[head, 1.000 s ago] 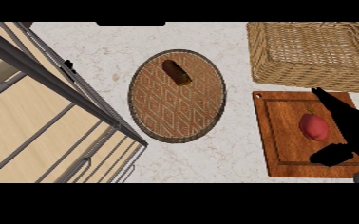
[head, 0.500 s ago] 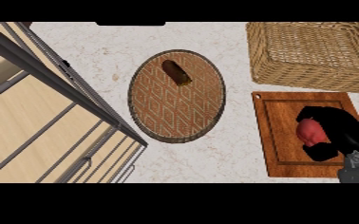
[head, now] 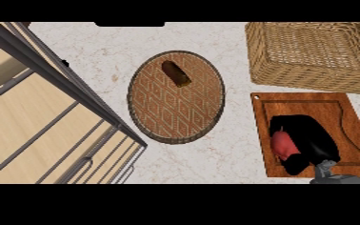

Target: Pick the bell pepper from the cutting board and place it in the basket

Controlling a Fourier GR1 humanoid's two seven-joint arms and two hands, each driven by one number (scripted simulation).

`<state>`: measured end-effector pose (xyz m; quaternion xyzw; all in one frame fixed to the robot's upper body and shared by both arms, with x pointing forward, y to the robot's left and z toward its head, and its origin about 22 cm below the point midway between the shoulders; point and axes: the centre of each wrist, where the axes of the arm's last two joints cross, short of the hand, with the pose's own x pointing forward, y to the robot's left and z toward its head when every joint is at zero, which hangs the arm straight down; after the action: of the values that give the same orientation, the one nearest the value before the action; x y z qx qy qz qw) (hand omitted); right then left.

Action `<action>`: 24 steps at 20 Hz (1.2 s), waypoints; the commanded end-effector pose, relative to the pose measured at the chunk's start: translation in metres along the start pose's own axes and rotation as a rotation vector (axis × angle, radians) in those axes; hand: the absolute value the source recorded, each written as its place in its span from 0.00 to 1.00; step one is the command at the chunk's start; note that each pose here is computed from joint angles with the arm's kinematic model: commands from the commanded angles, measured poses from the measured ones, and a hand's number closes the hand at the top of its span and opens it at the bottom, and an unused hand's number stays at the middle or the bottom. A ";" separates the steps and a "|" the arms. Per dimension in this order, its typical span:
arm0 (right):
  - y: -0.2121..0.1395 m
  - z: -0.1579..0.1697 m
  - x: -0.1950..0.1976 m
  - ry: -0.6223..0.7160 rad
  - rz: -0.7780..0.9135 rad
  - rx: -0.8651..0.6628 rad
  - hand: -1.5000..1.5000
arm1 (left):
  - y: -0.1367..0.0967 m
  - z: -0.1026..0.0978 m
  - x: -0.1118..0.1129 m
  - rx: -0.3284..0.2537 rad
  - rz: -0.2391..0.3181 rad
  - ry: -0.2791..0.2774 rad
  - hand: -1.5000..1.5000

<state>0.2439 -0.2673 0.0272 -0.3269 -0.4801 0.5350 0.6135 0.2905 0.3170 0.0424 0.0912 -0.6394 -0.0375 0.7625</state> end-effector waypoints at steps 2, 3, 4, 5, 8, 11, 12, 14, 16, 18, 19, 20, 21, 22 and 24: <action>0.032 0.023 0.098 -0.347 -0.115 0.066 1.00 | -0.010 0.001 -0.003 -0.006 0.022 0.024 0.50; 0.035 0.029 0.121 -0.353 -0.115 0.063 1.00 | 0.003 0.003 -0.012 -0.003 0.002 0.028 0.50; 0.054 0.043 0.111 -0.335 -0.107 0.089 1.00 | -0.014 0.002 -0.010 0.018 0.020 0.006 0.50; 0.050 0.046 0.110 -0.338 -0.110 0.097 1.00 | 0.018 -0.002 0.000 -0.001 0.006 0.016 0.50; 0.045 0.079 0.118 -0.362 -0.238 0.088 1.00 | -0.011 -0.009 -0.010 0.019 0.011 0.035 0.50; 0.042 0.082 0.143 -0.448 -0.482 -0.003 1.00 | 0.011 0.002 0.000 0.021 0.001 0.007 0.50; 0.031 0.091 0.145 -0.497 -0.522 -0.038 1.00 | -0.009 0.003 -0.010 0.006 0.027 0.011 0.50; 0.020 0.104 0.143 -0.557 -0.632 -0.106 1.00 | 0.006 -0.002 0.005 0.029 0.025 0.021 0.50; -0.005 0.119 0.148 -0.586 -0.627 -0.216 1.00 | -0.015 0.004 -0.012 0.017 0.015 0.006 0.50; -0.030 0.132 0.150 -0.590 -0.628 -0.275 1.00 | 0.003 0.010 -0.018 0.017 0.010 0.011 0.50; -0.034 0.138 0.147 -0.533 -0.602 -0.318 1.00 | 0.013 0.005 -0.012 0.005 0.013 0.019 0.50; -0.041 0.157 0.144 -0.527 -0.640 -0.342 1.00 | 0.008 0.011 -0.019 0.014 -0.004 0.001 0.50; -0.048 0.164 0.147 -0.507 -0.625 -0.359 1.00 | 0.018 -0.004 -0.012 0.024 0.005 -0.007 0.50; -0.059 0.160 0.146 -0.505 -0.630 -0.394 1.00 | 0.008 -0.006 0.013 0.005 0.005 -0.006 0.50; -0.074 0.161 0.143 -0.455 -0.615 -0.431 1.00 | 0.001 -0.001 -0.008 -0.008 0.003 0.008 0.50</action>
<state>0.1323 -0.1431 0.1370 -0.1249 -0.7551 0.3261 0.5549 0.2892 0.3211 0.0394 0.0922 -0.6449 -0.0370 0.7578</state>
